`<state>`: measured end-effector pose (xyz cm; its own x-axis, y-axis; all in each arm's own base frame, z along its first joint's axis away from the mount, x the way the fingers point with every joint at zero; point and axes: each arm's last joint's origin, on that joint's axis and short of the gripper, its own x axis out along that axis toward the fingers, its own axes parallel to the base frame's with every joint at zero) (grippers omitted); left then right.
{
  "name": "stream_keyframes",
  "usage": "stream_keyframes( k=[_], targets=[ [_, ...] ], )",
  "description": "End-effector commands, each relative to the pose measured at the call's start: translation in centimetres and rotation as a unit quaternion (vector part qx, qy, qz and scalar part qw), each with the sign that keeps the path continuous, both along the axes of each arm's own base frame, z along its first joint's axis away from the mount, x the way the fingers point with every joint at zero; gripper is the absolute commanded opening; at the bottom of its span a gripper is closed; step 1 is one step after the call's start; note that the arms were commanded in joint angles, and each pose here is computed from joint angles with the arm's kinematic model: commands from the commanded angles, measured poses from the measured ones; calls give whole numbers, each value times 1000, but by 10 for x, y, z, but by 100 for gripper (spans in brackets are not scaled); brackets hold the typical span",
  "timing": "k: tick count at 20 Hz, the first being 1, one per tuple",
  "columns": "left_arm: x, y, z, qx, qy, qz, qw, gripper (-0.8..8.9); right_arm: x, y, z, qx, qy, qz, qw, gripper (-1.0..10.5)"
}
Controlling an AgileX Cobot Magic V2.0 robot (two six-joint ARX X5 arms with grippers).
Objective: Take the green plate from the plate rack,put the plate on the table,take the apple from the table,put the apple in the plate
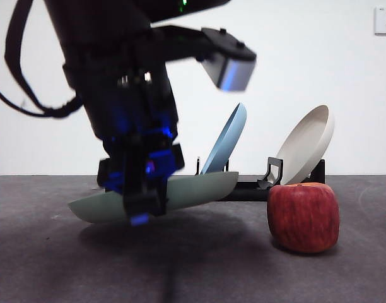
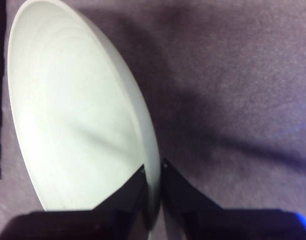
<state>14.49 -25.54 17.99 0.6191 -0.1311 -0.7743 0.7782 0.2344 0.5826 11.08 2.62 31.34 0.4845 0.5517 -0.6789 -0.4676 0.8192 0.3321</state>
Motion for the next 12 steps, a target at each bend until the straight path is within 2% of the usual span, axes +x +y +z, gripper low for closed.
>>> stream_keyframes(
  k=[1,6,8,9,11,12],
  targets=[
    [-1,-3,-14,24,-11,-9,1000,-6,0,0,2,2,-5,1,1000,689],
    [3,-10,-39,47,3,-9,999,-7,1,0,2,2,-8,1,1000,689],
    [2,-11,-40,40,15,-11,999,12,1,0,2,2,-8,1,1000,689],
    [2,-11,-40,36,16,-10,999,62,1,0,2,2,-8,1,1000,689],
    [3,-11,-39,29,13,0,999,239,1,0,2,2,-7,1,1000,689],
    [3,-12,-39,28,13,0,1000,261,1,0,2,2,-8,1,1000,689]
  ],
)
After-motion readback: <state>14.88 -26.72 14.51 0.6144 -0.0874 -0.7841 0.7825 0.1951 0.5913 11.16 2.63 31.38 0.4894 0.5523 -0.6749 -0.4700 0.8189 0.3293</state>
